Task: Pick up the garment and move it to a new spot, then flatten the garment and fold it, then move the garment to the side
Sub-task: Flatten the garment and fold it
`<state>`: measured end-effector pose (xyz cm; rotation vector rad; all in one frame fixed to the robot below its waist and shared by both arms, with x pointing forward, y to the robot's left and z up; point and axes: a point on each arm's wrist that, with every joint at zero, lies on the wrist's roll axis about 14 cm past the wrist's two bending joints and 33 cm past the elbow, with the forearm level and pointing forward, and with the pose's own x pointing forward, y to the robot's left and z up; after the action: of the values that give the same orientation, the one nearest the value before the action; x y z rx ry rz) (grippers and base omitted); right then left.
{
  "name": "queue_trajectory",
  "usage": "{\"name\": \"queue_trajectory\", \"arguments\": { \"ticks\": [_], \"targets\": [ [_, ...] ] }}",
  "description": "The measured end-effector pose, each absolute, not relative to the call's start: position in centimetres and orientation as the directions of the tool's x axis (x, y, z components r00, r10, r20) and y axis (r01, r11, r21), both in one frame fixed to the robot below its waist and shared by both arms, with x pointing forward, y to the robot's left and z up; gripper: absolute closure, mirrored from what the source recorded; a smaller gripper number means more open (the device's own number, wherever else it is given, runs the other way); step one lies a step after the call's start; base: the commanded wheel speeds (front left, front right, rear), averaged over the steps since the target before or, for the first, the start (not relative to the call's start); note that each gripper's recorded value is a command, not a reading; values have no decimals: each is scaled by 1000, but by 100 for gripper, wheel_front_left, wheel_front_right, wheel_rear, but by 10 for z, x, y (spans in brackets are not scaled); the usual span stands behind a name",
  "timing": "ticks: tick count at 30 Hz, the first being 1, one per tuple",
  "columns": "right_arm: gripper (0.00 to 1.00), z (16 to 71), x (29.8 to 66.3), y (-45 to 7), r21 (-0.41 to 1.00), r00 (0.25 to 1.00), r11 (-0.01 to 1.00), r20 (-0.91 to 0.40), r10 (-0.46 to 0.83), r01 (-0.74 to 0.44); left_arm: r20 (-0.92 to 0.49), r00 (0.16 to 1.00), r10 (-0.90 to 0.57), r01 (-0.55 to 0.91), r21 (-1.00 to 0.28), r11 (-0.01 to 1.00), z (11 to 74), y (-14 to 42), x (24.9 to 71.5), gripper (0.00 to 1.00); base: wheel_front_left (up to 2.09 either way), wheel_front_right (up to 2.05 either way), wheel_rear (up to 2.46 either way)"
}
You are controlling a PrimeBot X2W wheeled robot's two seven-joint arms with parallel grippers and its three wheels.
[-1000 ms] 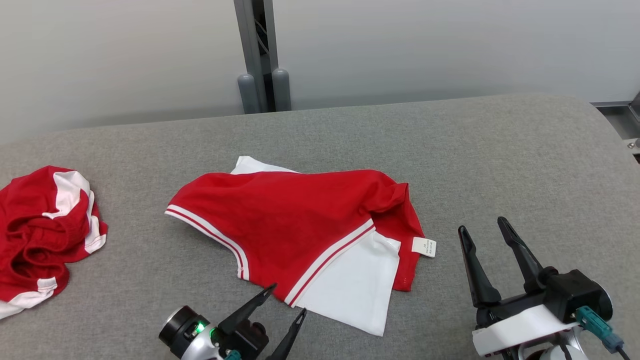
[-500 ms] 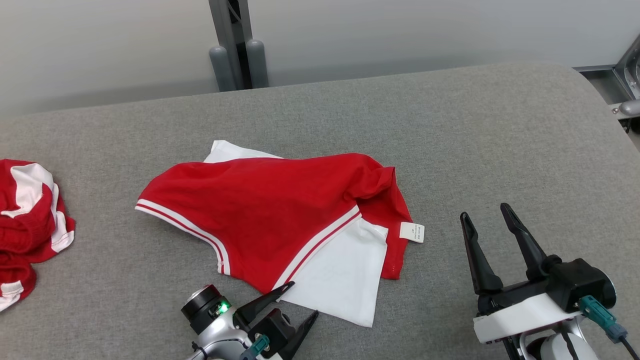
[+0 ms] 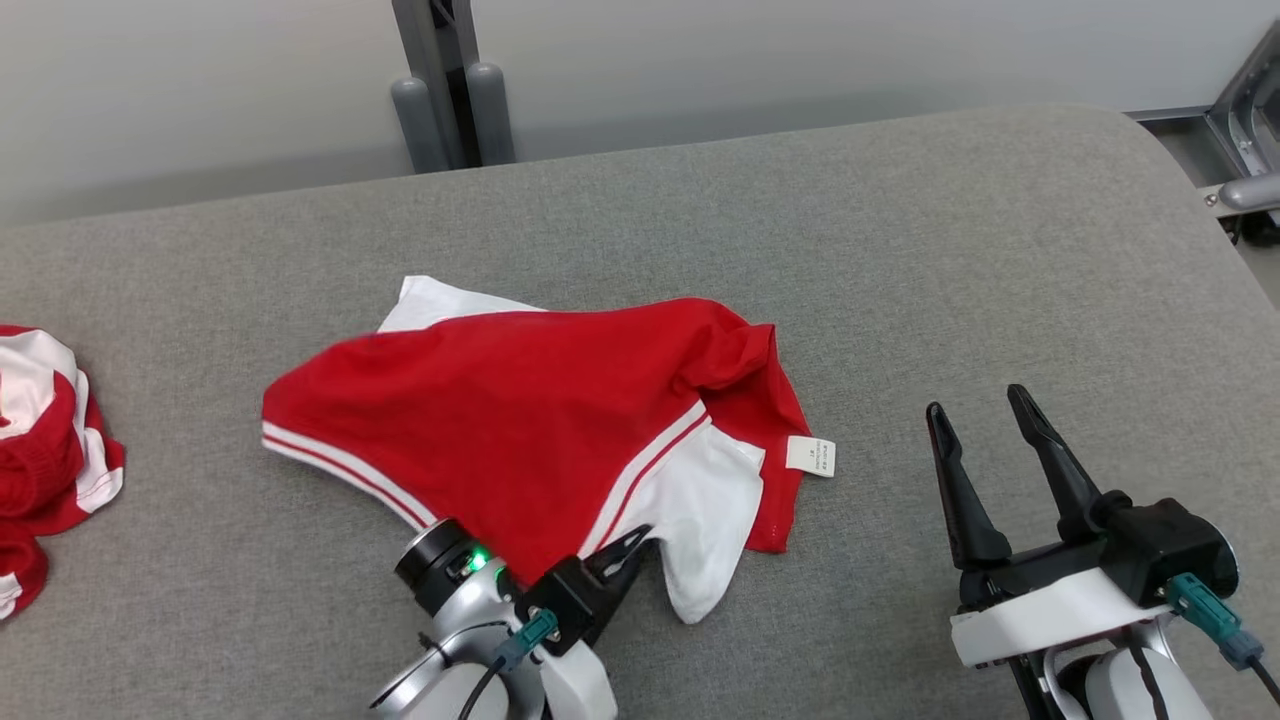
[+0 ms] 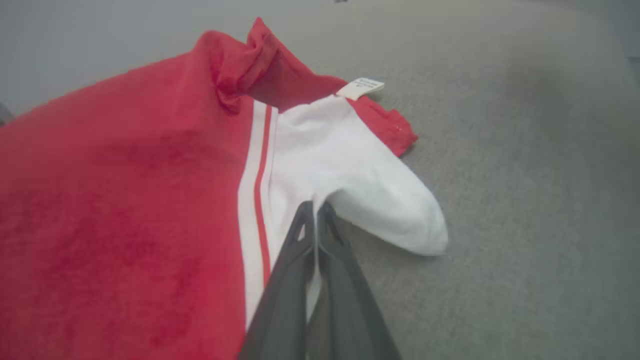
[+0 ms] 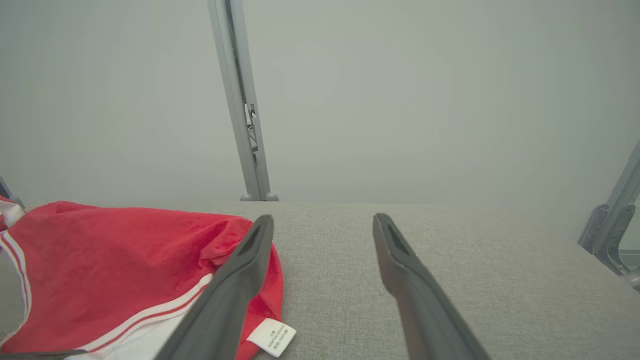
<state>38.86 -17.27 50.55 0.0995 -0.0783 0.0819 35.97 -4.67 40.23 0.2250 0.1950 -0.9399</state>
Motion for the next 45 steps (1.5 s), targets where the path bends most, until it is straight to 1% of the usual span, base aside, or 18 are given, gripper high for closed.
{"name": "queue_trajectory", "arguments": {
  "ticks": [3,8,12,15,17,18,20,24,26,28,29,31,34,37,40,45],
  "targets": [
    [0,510,384,-176,102,993,992,94,65,-75,-140,587,-797,809,75,583,440,-63,364,100,0,0,0],
    [0,517,372,-180,112,992,992,115,51,-64,44,580,-814,813,35,581,503,-80,363,100,0,0,0],
    [0,523,363,-182,120,990,991,134,41,-57,190,556,-809,821,25,570,562,-90,366,100,0,0,0],
    [0,527,357,-184,125,989,991,146,33,-52,287,519,-805,839,7,543,611,-98,362,100,0,0,0],
    [0,529,354,-185,127,988,991,154,28,-48,340,491,-802,854,-6,520,644,-103,359,100,0,0,0],
    [0,529,354,-185,127,988,991,154,28,-48,340,491,-802,854,-6,520,644,-103,359,100,0,0,0],
    [0,532,350,-187,133,987,990,162,20,-42,391,453,-801,871,-4,491,686,-107,359,100,0,0,0],
    [0,533,345,-194,137,986,990,166,-3,-20,466,425,-776,877,3,481,744,-110,362,100,0,0,0],
    [0,532,341,-200,143,986,990,164,-20,-3,514,423,-746,866,13,500,774,-107,365,100,0,0,0],
    [0,531,339,-203,144,986,990,161,-31,7,545,448,-709,842,8,539,796,-101,375,100,0,0,0],
    [0,531,339,-203,144,986,990,161,-32,9,545,475,-691,826,-5,564,801,-98,384,100,0,0,0],
    [0,530,338,-204,146,987,989,159,-36,12,497,555,-667,786,-50,617,791,-92,408,100,0,0,0],
    [0,529,337,-206,148,987,989,155,-41,18,372,691,-620,699,-126,704,753,-71,452,100,0,0,0],
    [0,528,338,-207,148,987,989,152,-46,24,217,785,-580,617,-187,765,694,-49,482,100,0,0,0],
    [0,525,341,-208,146,989,989,140,-48,27,102,834,-543,552,-200,810,640,-25,501,100,0,0,0],
    [0,519,352,-205,138,992,990,122,-34,17,-36,882,-471,459,-169,872,571,20,523,100,0,0,0]
  ]
}}
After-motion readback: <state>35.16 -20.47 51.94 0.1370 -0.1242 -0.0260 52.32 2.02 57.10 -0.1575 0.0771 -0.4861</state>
